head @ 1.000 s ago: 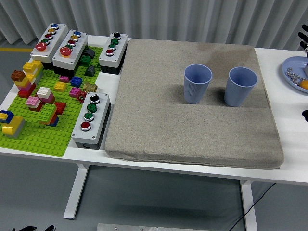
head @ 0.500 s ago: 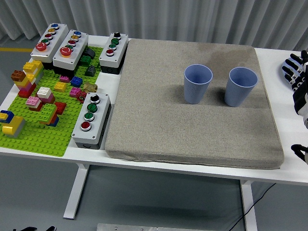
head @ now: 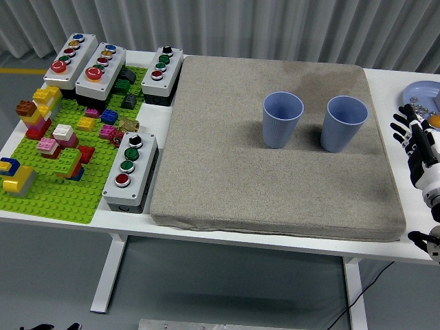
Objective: Pick cup pour cup place
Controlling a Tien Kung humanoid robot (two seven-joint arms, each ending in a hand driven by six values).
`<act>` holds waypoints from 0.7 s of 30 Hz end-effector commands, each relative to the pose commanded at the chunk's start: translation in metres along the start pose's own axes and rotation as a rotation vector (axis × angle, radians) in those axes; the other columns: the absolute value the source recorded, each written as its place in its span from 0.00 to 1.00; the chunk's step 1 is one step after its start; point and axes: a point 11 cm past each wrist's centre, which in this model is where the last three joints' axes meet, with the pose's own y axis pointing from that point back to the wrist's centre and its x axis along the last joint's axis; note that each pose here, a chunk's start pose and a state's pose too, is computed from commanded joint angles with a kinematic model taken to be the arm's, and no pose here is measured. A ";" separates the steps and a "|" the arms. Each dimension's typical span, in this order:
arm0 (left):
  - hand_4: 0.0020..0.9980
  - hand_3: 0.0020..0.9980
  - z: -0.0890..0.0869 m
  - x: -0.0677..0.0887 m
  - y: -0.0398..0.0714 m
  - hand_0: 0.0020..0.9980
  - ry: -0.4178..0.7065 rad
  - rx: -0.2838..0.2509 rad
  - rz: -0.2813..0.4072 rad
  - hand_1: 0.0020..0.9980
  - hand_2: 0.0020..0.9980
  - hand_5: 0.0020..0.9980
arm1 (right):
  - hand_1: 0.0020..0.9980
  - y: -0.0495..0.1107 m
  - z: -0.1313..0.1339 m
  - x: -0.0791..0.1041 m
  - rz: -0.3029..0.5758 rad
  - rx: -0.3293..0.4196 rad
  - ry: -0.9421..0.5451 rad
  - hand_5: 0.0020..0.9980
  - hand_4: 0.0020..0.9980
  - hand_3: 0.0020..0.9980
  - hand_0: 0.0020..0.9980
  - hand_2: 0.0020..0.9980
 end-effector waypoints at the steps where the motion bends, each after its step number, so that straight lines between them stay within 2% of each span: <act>1: 0.50 0.71 0.000 0.000 0.000 0.77 0.000 0.000 0.000 0.77 0.83 1.00 | 0.80 0.000 0.003 -0.001 -0.008 -0.009 0.023 0.41 0.88 0.81 0.91 0.80; 2: 0.50 0.71 0.000 0.000 0.000 0.77 0.000 0.000 0.000 0.77 0.83 1.00 | 0.80 0.000 0.007 -0.001 -0.015 -0.015 0.044 0.41 0.88 0.81 0.91 0.80; 3: 0.50 0.71 0.000 0.000 0.000 0.77 0.000 0.000 0.000 0.77 0.83 1.00 | 0.80 0.000 0.009 -0.002 -0.020 -0.020 0.061 0.12 0.87 0.91 0.88 0.86; 8: 0.50 0.71 -0.001 -0.001 0.000 0.77 -0.002 0.002 0.000 0.77 0.83 1.00 | 0.80 0.001 0.017 -0.005 -0.036 -0.028 0.121 0.12 0.87 0.91 0.88 0.86; 9: 0.50 0.71 -0.001 -0.001 0.000 0.77 -0.002 0.002 -0.001 0.77 0.83 1.00 | 0.82 0.001 0.017 -0.005 -0.036 -0.028 0.123 0.04 0.87 0.97 0.88 0.89; 21: 0.50 0.71 -0.004 -0.003 -0.001 0.77 -0.013 0.011 -0.007 0.77 0.83 1.00 | 0.83 -0.001 0.032 -0.007 -0.037 -0.071 0.130 0.03 0.85 0.97 0.88 0.91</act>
